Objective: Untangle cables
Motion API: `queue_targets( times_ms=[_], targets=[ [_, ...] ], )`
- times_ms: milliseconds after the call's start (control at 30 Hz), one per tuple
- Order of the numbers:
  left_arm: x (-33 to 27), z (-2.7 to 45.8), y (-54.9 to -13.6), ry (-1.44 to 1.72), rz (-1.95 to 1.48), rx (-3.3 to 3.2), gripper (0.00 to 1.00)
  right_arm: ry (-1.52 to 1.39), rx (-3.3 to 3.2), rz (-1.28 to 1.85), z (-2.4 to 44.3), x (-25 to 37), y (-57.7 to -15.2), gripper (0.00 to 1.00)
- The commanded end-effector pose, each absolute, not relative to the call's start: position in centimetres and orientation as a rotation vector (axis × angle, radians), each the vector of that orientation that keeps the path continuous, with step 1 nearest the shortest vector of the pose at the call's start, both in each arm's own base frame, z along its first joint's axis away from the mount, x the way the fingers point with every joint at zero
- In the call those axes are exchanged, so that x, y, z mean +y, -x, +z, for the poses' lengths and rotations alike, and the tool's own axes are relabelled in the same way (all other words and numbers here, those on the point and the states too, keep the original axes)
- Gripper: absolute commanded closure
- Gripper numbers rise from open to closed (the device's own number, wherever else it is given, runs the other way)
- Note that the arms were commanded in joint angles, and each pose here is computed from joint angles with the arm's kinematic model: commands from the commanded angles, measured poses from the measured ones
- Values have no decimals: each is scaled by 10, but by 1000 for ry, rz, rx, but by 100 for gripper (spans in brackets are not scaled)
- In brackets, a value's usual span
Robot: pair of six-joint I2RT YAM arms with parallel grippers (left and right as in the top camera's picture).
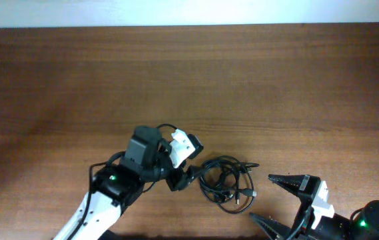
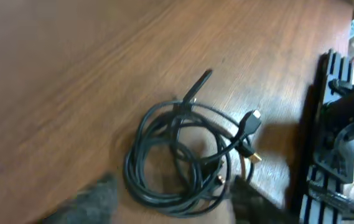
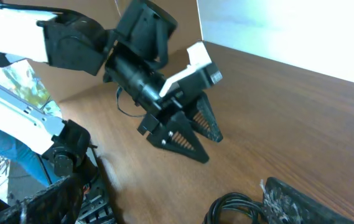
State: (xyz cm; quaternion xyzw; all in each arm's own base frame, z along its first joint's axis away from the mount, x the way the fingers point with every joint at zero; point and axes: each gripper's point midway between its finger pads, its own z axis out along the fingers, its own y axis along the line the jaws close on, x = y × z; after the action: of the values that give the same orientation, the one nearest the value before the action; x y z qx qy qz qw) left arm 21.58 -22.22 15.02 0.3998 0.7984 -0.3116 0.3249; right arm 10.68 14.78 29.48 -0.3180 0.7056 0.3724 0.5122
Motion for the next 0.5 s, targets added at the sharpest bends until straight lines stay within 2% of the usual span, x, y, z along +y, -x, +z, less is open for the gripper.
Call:
queue_targets(
  times_ms=[0,200,467],
  targets=[
    [-220,125,-221,-1045,-795,2192,1,767,1677,877,301,147,-104,4],
    [-219,80,-219,-968,-841,2414,1,762,1695,886,297,147,-103,0],
    [-203,25,-220,-808,-740,2690,1,761,1695,886,297,147,-103,1]
  ],
)
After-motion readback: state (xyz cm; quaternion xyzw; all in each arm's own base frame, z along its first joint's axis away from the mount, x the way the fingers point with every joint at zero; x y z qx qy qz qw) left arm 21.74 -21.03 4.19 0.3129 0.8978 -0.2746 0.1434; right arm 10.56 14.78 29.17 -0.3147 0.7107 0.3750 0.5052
